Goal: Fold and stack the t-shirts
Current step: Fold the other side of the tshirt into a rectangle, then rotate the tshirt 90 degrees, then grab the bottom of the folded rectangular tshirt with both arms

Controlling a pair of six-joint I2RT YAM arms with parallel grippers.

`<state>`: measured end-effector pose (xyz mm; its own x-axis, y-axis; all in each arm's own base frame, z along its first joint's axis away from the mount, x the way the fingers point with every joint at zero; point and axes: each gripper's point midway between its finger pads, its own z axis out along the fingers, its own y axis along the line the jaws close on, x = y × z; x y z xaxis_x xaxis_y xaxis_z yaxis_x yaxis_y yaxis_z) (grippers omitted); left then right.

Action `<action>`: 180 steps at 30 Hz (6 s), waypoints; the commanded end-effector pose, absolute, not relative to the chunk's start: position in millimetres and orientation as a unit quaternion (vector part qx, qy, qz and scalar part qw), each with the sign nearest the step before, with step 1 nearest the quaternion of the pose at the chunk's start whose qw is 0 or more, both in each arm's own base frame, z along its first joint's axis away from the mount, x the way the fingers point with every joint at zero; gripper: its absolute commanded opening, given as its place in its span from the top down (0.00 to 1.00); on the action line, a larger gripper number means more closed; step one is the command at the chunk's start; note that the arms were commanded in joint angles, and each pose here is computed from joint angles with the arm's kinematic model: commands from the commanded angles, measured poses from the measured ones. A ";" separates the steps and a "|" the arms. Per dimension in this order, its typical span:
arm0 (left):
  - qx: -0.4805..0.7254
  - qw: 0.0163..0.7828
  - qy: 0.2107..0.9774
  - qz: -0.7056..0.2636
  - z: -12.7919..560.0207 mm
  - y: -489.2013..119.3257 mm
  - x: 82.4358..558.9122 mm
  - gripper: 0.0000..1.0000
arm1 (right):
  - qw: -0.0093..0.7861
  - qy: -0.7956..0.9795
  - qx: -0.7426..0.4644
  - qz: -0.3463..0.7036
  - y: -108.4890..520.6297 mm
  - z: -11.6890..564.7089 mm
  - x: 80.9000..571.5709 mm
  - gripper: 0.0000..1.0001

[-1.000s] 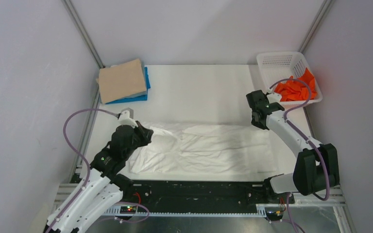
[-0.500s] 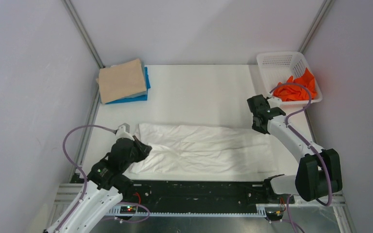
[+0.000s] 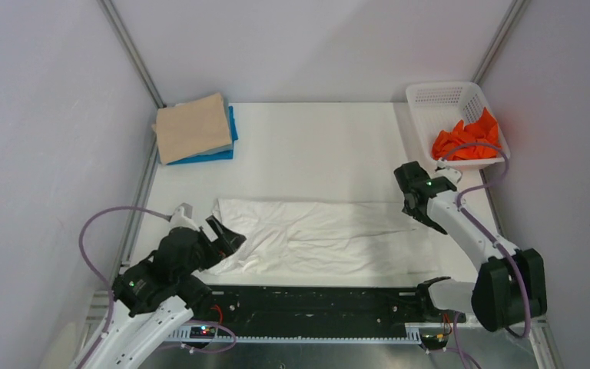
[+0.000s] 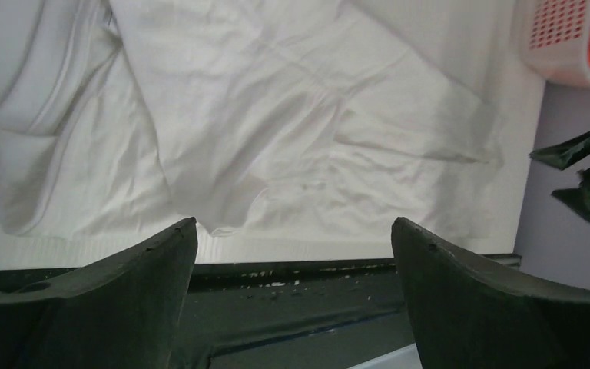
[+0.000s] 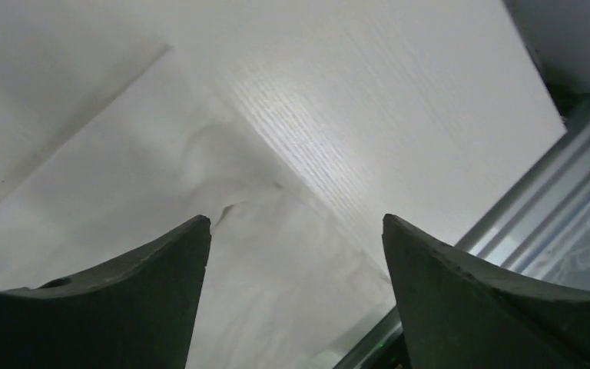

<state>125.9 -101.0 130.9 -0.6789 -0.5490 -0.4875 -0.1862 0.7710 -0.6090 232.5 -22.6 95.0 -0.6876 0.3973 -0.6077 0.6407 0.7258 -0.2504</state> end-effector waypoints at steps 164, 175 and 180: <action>0.126 0.191 0.950 -0.213 36.0 -297.4 30.1 1.00 | 0.037 0.974 0.062 0.217 161.0 15.7 55.2 1.00; 0.128 0.178 0.955 -0.202 44.9 -279.9 9.8 1.00 | 0.007 0.962 0.060 0.266 157.8 40.8 25.3 1.00; 0.125 0.209 0.946 -0.214 58.2 -285.9 22.2 1.00 | 0.032 0.950 0.053 0.305 175.0 51.7 39.0 1.00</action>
<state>11.2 -273.2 35.8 -0.8985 0.1963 -0.3925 0.3332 0.8873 -0.3190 34.6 159.7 40.3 -0.9921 0.1219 -0.0296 0.0888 0.8494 0.5202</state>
